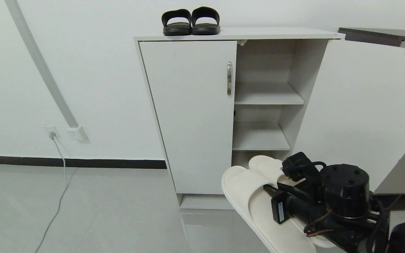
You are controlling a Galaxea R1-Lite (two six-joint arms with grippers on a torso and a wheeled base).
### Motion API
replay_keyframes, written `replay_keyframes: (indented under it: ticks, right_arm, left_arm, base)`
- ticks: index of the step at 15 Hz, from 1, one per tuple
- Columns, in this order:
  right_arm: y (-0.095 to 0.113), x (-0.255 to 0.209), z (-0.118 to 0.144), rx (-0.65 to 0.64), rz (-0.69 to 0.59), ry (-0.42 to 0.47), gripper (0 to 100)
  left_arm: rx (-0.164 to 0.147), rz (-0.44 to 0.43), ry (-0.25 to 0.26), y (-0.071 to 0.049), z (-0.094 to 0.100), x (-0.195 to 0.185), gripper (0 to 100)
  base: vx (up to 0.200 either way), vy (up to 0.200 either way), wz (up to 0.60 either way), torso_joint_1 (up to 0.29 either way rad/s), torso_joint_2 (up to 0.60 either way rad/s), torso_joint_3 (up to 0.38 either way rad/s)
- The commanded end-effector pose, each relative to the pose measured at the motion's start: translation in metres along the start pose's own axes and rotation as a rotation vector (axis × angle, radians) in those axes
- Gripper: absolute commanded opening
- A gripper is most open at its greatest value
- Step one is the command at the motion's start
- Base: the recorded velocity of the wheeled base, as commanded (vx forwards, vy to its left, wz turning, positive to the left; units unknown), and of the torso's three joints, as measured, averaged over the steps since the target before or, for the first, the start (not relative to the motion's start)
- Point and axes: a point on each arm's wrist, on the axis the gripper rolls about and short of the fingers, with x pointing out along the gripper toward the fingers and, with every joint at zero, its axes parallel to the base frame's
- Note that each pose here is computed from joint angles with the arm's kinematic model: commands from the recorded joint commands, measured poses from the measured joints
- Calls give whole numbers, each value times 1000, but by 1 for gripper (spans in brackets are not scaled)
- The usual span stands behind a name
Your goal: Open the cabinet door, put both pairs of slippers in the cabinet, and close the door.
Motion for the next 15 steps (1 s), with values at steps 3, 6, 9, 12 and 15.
replay_keyframes:
  ticks: [3, 6, 9, 12, 15]
  right_arm:
    - [26, 41, -5, 102, -111, -18, 0]
    - [38, 68, -13, 142, -278, -42, 0]
    - [47, 82, -18, 148, -362, -48, 0]
    - [47, 92, -18, 163, -411, -67, 0]
    - [46, 93, -17, 165, -428, -75, 0]
  left_arm:
    - [-11, -1, -5, 0, 0, 0, 0]
    - [-8, -1, -5, 0, 0, 0, 0]
    - [-14, 3, -5, 0, 0, 0, 0]
    - [-14, 3, -5, 0, 0, 0, 0]
    - [-19, 3, -5, 0, 0, 0, 0]
  base:
    - [0, 0, 0, 0, 0, 0]
    - [0, 0, 0, 0, 0, 0]
    - [0, 0, 0, 0, 0, 0]
    - [0, -67, 0, 2, 1, 1]
    - [0, -200, 0, 4, 2, 5]
